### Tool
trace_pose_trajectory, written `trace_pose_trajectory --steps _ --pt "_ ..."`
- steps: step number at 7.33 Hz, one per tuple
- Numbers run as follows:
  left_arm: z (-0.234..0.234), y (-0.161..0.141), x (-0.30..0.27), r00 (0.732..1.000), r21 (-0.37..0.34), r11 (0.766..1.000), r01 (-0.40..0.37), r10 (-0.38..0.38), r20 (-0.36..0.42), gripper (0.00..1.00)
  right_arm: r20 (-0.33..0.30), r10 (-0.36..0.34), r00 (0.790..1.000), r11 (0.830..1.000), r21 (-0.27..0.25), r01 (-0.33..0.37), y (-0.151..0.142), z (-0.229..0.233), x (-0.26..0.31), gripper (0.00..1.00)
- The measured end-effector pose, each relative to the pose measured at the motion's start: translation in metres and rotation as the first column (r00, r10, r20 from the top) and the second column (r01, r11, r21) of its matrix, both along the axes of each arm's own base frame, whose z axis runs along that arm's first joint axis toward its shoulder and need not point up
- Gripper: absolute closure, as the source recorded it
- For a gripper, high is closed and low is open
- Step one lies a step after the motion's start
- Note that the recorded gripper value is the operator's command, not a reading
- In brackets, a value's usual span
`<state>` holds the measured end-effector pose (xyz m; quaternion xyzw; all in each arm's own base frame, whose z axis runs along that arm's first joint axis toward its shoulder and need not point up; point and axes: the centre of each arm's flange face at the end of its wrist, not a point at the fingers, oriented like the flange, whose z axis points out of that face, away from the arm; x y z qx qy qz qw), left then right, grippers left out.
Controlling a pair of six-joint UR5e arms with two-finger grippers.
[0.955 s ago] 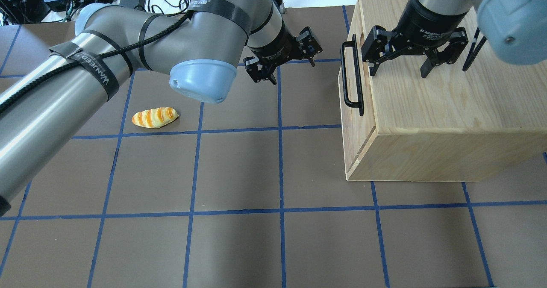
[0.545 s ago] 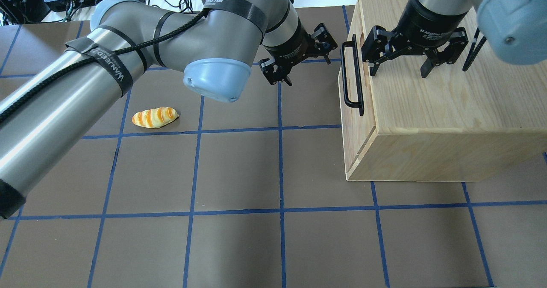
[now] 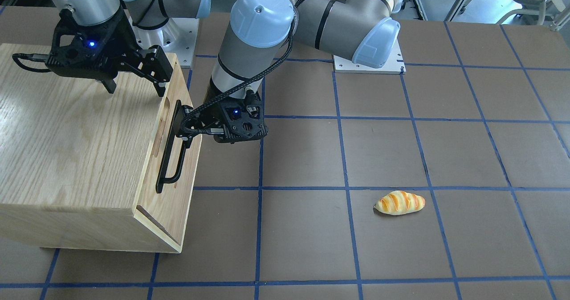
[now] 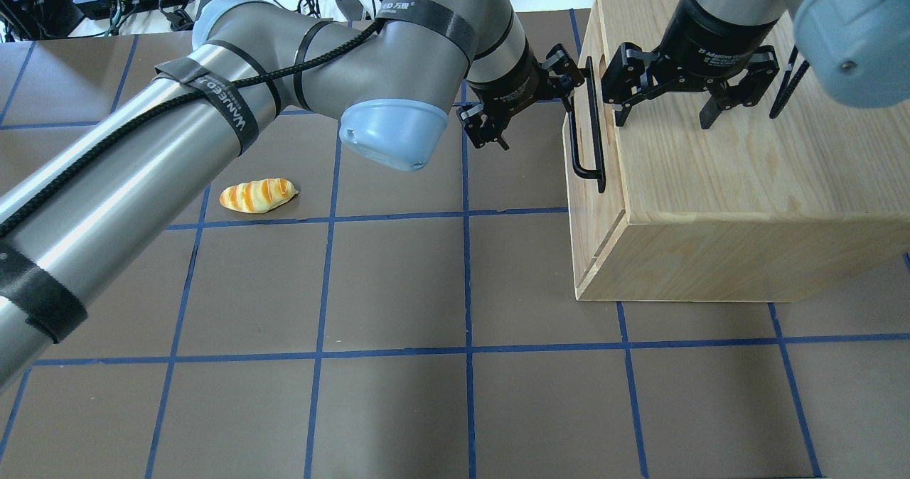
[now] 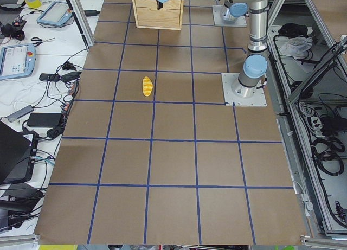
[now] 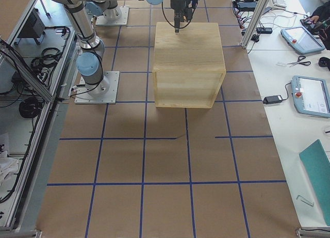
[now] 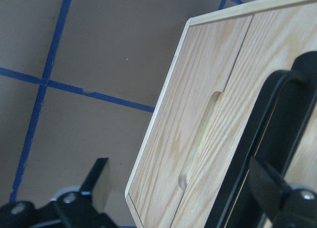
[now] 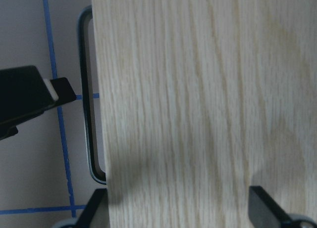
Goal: Open upper drawer
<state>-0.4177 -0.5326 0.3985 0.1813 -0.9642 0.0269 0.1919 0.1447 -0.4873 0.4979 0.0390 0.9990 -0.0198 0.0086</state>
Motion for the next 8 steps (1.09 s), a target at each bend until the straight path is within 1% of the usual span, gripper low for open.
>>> trace_pose_trajectory --steps 4,8 --pt "0.001 0.009 -0.013 1.000 0.009 1.000 -0.014 0.015 -0.007 0.00 0.000 0.000 1.000 1.000 0.000 0.000 0.000 0.000 0.000 0.00" --pt "-0.007 0.008 -0.019 1.000 0.009 1.000 -0.011 0.012 -0.009 0.00 -0.001 0.000 1.000 1.000 0.000 0.000 0.000 0.000 0.000 0.00"
